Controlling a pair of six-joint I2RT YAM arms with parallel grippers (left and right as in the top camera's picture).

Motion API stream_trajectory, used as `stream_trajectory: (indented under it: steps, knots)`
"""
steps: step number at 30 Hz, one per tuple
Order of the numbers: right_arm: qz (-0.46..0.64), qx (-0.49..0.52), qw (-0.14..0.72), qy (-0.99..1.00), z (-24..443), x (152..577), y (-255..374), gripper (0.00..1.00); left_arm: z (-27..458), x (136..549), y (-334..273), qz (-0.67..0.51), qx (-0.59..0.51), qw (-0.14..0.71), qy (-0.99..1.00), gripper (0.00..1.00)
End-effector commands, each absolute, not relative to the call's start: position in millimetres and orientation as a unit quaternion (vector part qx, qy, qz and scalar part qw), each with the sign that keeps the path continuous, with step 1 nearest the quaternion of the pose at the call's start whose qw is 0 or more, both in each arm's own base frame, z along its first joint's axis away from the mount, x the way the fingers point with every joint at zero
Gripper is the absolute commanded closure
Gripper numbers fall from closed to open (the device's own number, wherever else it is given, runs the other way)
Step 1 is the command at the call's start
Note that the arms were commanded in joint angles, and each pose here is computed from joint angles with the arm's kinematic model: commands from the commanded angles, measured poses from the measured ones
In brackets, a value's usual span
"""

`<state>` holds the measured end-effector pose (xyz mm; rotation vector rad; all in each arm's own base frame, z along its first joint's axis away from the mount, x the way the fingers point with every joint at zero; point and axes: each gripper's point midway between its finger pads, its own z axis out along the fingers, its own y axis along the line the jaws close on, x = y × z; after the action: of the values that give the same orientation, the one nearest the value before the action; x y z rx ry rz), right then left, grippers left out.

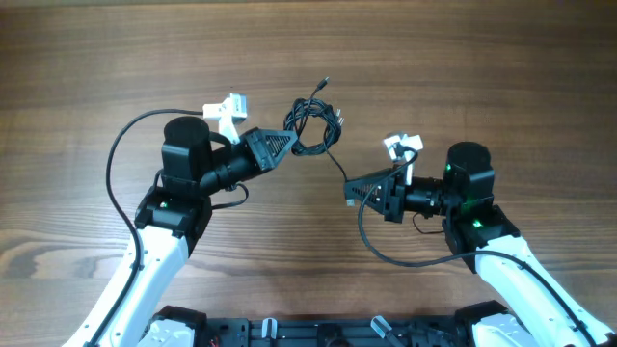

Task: Untangle cables

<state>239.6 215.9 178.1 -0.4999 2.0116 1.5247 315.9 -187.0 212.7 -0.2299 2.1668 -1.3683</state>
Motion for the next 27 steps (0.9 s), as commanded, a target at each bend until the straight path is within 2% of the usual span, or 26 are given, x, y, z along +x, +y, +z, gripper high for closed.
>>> stream_trajectory:
  steps: [1, 5, 10, 14, 18, 21, 27]
  knots:
    - [0.607, -0.186, 0.264, 0.726, 201.2, 234.8, 221.4, 0.95, 219.2, 328.9, -177.8, -0.488, -0.096, 0.318, 0.807, 0.96]
    - [0.628, -0.184, 0.307, 0.691, 236.6, 244.0, 222.4, 0.95, 219.0, 325.4, -184.4, -0.479, -0.059, 0.331, 0.811, 0.96]
    - [0.629, -0.117, 0.344, 0.687, 257.1, 268.8, 216.8, 0.95, 217.9, 312.8, -208.1, -0.464, 0.010, 0.346, 0.815, 0.96]
    - [0.626, -0.071, 0.348, 0.695, 256.2, 277.3, 224.4, 0.95, 214.3, 312.2, -216.9, -0.442, 0.008, 0.359, 0.822, 0.96]
    - [0.603, 0.037, 0.357, 0.713, 244.2, 300.0, 223.5, 0.95, 213.3, 305.3, -228.4, -0.441, 0.020, 0.357, 0.823, 0.96]
    - [0.572, 0.085, 0.400, 0.712, 242.1, 319.4, 208.5, 0.96, 211.3, 295.5, -239.6, -0.446, 0.035, 0.345, 0.825, 0.96]
    - [0.463, 0.074, 0.497, 0.730, 229.9, 339.6, 187.8, 0.95, 204.0, 281.7, -245.1, -0.478, -0.004, 0.277, 0.833, 0.96]
